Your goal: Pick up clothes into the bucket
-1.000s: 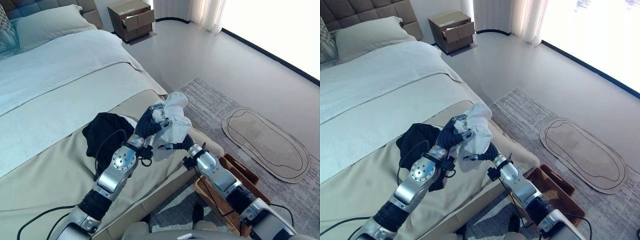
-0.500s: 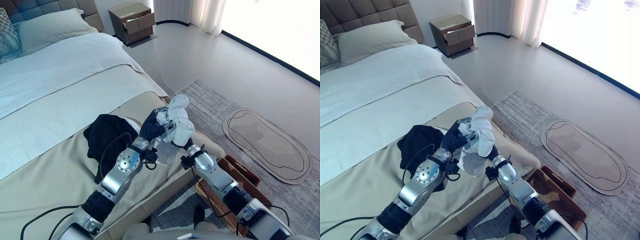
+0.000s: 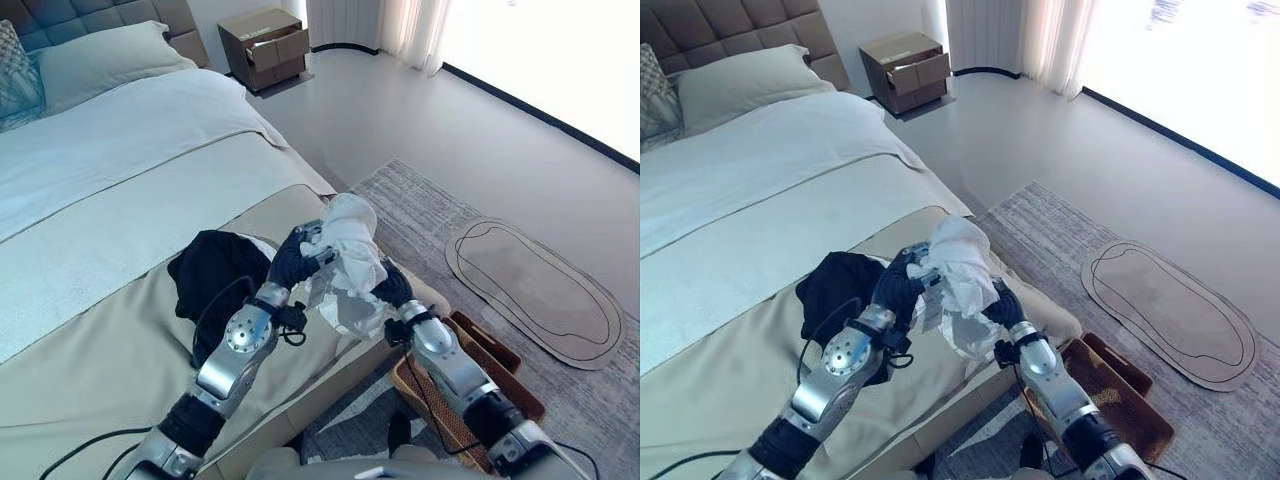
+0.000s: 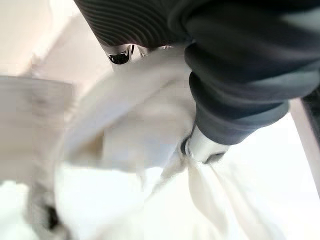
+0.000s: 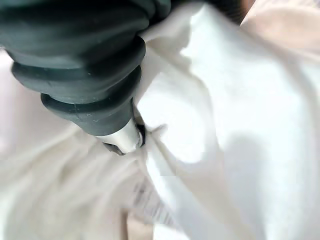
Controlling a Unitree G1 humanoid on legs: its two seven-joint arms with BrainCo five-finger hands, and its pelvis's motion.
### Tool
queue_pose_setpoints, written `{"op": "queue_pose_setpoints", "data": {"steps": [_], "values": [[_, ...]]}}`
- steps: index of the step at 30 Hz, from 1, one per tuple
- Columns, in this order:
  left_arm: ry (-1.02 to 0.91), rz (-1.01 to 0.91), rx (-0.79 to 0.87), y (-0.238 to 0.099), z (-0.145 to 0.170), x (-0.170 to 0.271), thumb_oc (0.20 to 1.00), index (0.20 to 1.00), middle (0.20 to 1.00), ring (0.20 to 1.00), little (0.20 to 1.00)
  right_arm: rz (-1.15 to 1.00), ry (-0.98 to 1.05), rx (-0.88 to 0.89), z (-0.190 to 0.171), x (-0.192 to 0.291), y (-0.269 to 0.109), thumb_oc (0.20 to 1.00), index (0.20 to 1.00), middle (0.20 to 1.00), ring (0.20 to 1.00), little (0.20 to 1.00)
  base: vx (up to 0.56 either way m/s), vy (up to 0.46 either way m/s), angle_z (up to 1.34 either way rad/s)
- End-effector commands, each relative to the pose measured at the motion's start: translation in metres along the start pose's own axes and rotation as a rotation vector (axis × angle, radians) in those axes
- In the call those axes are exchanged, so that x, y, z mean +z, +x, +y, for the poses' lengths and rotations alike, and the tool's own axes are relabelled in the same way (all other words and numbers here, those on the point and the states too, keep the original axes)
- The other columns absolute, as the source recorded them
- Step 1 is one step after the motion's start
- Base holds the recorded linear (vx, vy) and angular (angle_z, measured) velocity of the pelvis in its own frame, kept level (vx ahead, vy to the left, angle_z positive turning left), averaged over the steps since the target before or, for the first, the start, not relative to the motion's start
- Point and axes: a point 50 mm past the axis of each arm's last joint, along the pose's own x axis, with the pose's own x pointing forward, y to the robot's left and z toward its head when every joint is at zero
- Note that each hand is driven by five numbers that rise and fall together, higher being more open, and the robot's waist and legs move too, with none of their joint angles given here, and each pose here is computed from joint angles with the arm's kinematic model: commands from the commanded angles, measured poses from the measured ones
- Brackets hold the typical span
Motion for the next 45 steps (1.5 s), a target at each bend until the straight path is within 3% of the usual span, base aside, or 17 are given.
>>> {"op": "queue_pose_setpoints", "data": {"steps": [1, 10, 11, 26, 45], "values": [[0.02, -0.079, 0.092, 0.003, 0.024, 0.011, 1.0, 1.0, 1.0, 1.0, 1.0, -0.112, 0.067, -0.113, -0.019, 0.016, -0.001, 0.2, 0.2, 0.2, 0.2, 0.2, 0.0, 0.0, 0.0], [0.044, 0.111, 0.157, -0.029, 0.042, -0.031, 1.0, 1.0, 1.0, 1.0, 1.0, -0.121, 0.179, -0.344, -0.06, 0.007, -0.025, 0.2, 0.2, 0.2, 0.2, 0.2, 0.0, 0.0, 0.0], [0.055, 0.16, 0.183, -0.039, 0.048, -0.039, 1.0, 1.0, 1.0, 1.0, 1.0, -0.137, 0.203, -0.433, -0.075, 0.006, -0.035, 0.2, 0.2, 0.2, 0.2, 0.2, 0.0, 0.0, 0.0], [-0.053, 0.042, 0.269, -0.041, 0.062, -0.02, 1.0, 1.0, 1.0, 1.0, 1.0, -0.148, 0.148, -0.779, -0.141, 0.002, -0.074, 0.2, 0.2, 0.2, 0.2, 0.2, -0.01, -0.006, -0.05], [-0.115, -0.3, 0.29, -0.012, 0.06, 0.043, 1.0, 1.0, 1.0, 1.0, 1.0, -0.24, 0.155, -0.893, -0.175, 0.044, -0.016, 0.2, 0.2, 0.2, 0.2, 0.2, -0.14, -0.018, -0.06]]}}
